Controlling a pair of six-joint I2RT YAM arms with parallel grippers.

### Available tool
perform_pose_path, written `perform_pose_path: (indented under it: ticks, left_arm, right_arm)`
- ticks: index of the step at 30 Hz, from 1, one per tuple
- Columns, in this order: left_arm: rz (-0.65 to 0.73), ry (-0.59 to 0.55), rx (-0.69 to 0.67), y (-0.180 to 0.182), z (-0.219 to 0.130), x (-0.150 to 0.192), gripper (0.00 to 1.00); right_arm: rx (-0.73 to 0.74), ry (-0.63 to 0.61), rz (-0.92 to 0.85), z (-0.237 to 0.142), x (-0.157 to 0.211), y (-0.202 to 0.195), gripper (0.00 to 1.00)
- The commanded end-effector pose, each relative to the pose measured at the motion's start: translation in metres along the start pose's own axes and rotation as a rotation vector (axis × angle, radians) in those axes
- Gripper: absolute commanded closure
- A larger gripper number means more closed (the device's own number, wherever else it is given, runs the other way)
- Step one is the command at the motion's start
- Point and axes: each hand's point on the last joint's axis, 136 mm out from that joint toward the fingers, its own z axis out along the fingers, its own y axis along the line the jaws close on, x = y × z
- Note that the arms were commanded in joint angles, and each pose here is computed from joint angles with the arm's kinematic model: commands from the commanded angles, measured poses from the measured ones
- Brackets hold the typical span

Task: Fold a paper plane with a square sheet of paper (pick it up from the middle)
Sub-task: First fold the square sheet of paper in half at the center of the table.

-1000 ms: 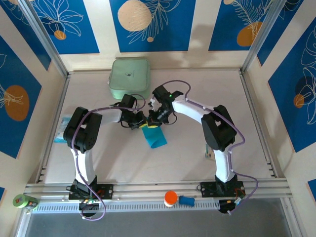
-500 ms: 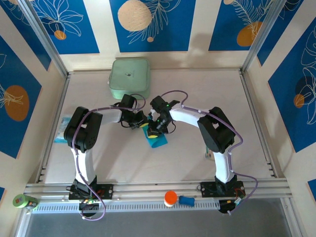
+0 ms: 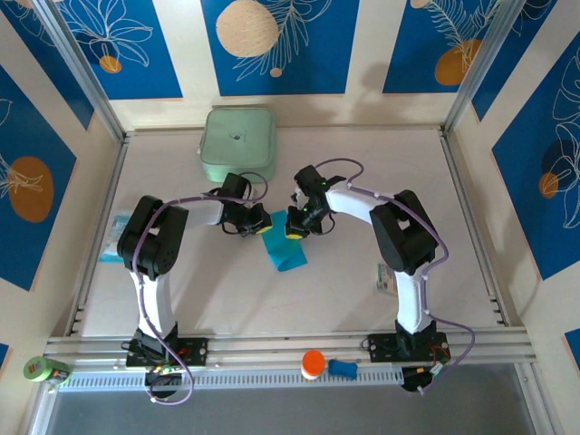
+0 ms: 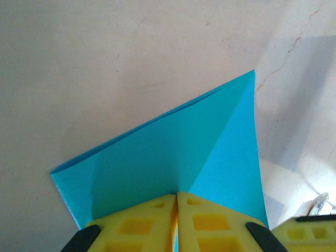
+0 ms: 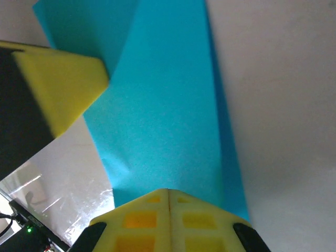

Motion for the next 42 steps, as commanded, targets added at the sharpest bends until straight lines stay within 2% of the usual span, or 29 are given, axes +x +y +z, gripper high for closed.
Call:
perform_pose_path:
  ticks: [1, 10, 16, 20, 27, 32, 42]
  left_arm:
    - [-0.062, 0.094, -0.18, 0.057, 0.019, 0.031, 0.87]
    - [-0.012, 0.081, -0.127, 0.037, 0.015, 0.019, 0.86]
    - [0.04, -0.007, 0.018, -0.017, -0.018, 0.008, 0.77]
    - [0.014, -0.062, 0.097, -0.041, -0.033, 0.024, 0.74]
    - [-0.083, -0.024, 0.136, -0.041, -0.01, 0.071, 0.8]
    - [-0.108, 0.003, 0.079, -0.023, 0.003, 0.087, 0.82]
    - [-0.122, 0.052, 0.005, 0.008, 0.008, 0.113, 0.82]
  right_arm:
    - [0.034, 0.03, 0.011, 0.011, 0.003, -0.018, 1.0]
    - [0.082, 0.054, 0.031, 0.025, 0.008, -0.037, 1.0]
    - [0.13, 0.055, 0.069, 0.03, 0.013, -0.053, 1.0]
    - [0.147, 0.061, 0.106, 0.035, 0.018, -0.06, 1.0]
    - [0.162, 0.072, 0.14, 0.04, 0.023, -0.067, 1.0]
    - [0.166, 0.077, 0.142, 0.041, 0.024, -0.069, 1.0]
    - [0.194, 0.082, 0.155, 0.044, 0.025, -0.077, 1.0]
